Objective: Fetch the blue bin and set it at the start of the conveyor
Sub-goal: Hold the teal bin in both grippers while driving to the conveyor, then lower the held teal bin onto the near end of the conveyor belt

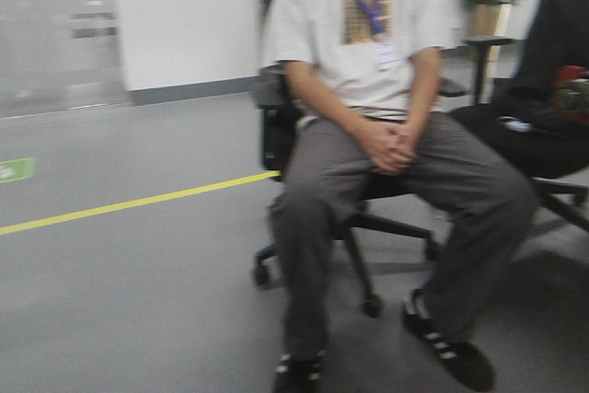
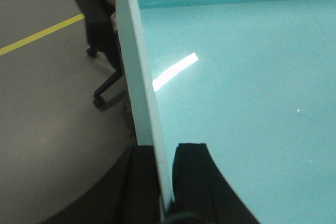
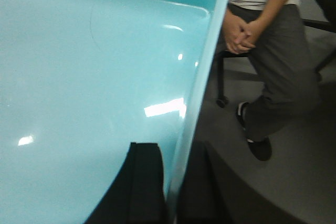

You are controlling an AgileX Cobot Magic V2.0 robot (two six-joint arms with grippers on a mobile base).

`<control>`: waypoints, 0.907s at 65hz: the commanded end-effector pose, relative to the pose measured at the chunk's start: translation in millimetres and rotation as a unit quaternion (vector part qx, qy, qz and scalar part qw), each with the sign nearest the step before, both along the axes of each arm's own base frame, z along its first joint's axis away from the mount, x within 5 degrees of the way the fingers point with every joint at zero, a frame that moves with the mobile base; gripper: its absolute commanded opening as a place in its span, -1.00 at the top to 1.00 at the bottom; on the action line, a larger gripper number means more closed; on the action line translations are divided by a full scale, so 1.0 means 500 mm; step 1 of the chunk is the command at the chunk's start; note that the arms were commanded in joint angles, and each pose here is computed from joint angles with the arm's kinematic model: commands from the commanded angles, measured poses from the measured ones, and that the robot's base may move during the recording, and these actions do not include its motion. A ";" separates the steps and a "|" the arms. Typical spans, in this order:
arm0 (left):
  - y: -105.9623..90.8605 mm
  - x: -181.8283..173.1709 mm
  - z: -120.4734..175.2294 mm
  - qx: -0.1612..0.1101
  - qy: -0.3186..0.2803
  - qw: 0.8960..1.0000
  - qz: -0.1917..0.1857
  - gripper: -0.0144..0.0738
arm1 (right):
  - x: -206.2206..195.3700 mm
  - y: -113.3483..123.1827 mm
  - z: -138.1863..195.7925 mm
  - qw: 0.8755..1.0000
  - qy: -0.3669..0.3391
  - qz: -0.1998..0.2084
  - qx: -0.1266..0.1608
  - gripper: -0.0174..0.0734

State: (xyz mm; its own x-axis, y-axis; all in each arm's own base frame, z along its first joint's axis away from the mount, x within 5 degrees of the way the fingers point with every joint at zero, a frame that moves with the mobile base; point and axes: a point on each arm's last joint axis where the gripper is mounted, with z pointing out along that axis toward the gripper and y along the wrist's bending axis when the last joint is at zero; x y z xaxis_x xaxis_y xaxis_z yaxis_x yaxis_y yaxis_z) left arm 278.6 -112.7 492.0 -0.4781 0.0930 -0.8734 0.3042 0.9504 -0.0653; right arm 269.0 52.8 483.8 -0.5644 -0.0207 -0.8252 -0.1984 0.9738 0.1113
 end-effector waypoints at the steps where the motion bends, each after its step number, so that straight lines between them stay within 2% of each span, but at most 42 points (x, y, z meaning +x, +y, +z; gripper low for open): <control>1: -0.007 -0.011 0.028 -0.030 -0.043 0.998 -0.017 0.93 | -0.007 0.001 0.018 1.000 -0.028 0.009 0.002 0.95; 59: -0.007 -0.011 0.028 -0.030 -0.043 0.998 -0.017 0.93 | -0.007 0.001 0.018 1.000 -0.028 0.009 0.002 0.95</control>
